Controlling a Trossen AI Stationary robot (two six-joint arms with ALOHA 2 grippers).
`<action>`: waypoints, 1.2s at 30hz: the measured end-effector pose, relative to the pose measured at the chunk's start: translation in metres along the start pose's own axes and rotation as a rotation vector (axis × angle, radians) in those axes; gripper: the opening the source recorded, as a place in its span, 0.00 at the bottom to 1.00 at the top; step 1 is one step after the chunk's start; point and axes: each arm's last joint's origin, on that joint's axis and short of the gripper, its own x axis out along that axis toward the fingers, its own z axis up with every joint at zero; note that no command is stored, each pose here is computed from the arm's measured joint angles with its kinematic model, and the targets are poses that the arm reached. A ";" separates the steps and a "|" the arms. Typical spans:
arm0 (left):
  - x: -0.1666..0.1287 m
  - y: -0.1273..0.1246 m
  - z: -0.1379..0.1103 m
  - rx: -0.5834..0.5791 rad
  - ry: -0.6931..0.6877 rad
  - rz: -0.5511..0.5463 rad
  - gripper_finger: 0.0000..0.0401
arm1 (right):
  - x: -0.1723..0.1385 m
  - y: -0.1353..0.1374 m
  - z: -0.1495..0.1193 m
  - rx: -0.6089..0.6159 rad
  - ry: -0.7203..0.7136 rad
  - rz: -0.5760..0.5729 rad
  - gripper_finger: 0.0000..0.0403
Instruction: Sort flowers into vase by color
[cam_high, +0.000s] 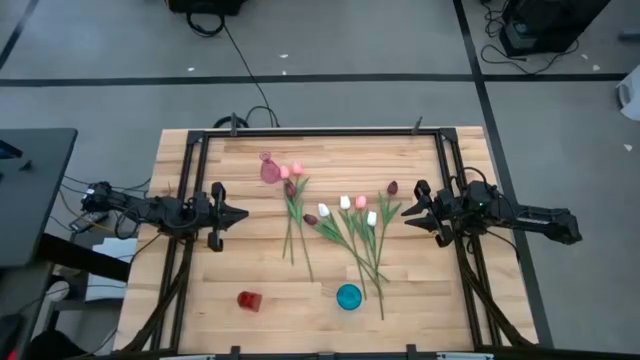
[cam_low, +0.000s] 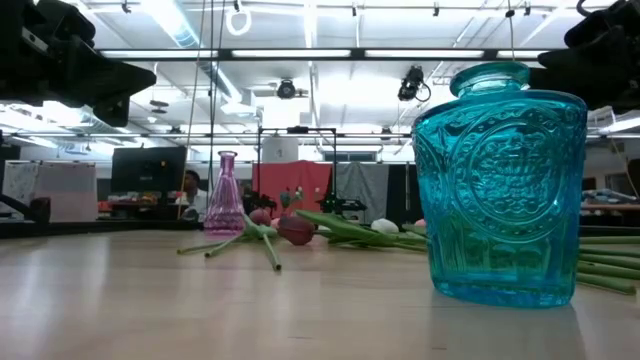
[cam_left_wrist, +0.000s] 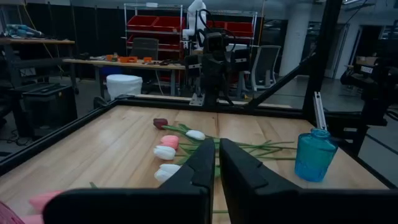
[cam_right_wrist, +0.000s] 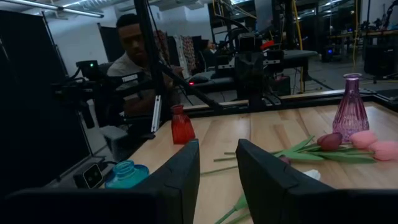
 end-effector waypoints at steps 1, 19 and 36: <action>0.000 0.000 0.000 0.000 0.000 0.000 0.07 | 0.000 0.000 0.000 0.000 0.000 0.000 0.30; 0.000 0.000 0.000 0.000 0.000 0.001 0.07 | 0.000 0.000 0.000 0.000 0.000 0.000 0.30; 0.000 0.000 0.009 -0.154 -0.087 -0.009 0.07 | 0.000 0.000 0.000 0.000 0.000 0.000 0.30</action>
